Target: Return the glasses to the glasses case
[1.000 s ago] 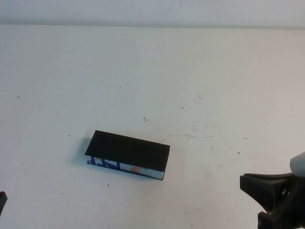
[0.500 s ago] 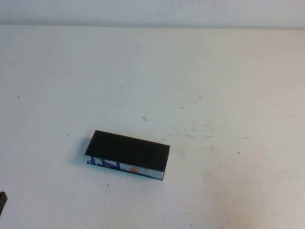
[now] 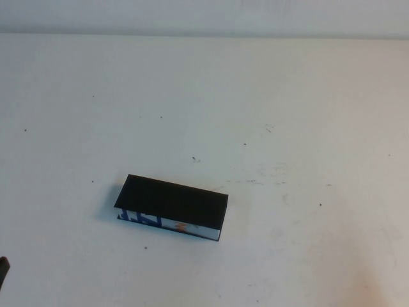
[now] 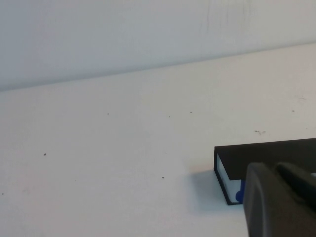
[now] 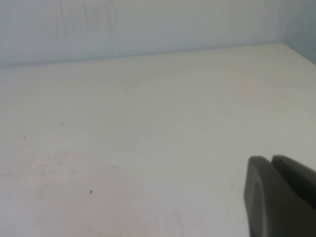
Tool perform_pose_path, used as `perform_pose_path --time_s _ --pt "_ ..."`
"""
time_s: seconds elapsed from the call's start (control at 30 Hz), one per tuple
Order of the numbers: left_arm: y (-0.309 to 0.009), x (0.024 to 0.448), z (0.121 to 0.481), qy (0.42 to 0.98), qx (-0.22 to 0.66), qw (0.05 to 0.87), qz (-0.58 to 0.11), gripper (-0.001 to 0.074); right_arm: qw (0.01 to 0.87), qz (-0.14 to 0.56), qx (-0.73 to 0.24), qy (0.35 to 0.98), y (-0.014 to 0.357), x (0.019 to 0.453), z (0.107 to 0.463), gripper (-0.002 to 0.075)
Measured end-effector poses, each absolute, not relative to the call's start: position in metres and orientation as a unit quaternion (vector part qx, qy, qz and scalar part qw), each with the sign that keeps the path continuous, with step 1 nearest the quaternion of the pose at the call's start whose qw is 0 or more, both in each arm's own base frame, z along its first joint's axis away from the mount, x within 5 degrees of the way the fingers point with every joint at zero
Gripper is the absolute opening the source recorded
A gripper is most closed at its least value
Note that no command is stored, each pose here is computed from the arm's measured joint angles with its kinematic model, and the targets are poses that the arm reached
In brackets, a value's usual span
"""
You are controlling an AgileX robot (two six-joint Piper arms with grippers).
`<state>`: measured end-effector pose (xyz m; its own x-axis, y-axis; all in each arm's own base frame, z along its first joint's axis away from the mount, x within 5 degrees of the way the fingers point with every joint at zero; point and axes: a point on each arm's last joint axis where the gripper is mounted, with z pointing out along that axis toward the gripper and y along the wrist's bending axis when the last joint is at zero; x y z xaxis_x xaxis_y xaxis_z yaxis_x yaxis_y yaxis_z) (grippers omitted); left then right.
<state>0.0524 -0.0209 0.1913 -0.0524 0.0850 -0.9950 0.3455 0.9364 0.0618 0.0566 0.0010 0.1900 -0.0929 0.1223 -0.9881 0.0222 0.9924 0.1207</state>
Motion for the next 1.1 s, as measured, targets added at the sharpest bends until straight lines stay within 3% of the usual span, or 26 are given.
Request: perform_pose_path --time_s 0.27,1.1 --pt "-0.021 0.052 0.191 0.719 0.15 0.672 -0.097 -0.0004 0.603 0.048 0.006 0.796 0.007 0.053 0.174 -0.0011" --pt "-0.021 0.052 0.191 0.719 0.15 0.672 -0.097 -0.0004 0.601 0.048 0.004 0.797 0.007 0.053 0.173 -0.0011"
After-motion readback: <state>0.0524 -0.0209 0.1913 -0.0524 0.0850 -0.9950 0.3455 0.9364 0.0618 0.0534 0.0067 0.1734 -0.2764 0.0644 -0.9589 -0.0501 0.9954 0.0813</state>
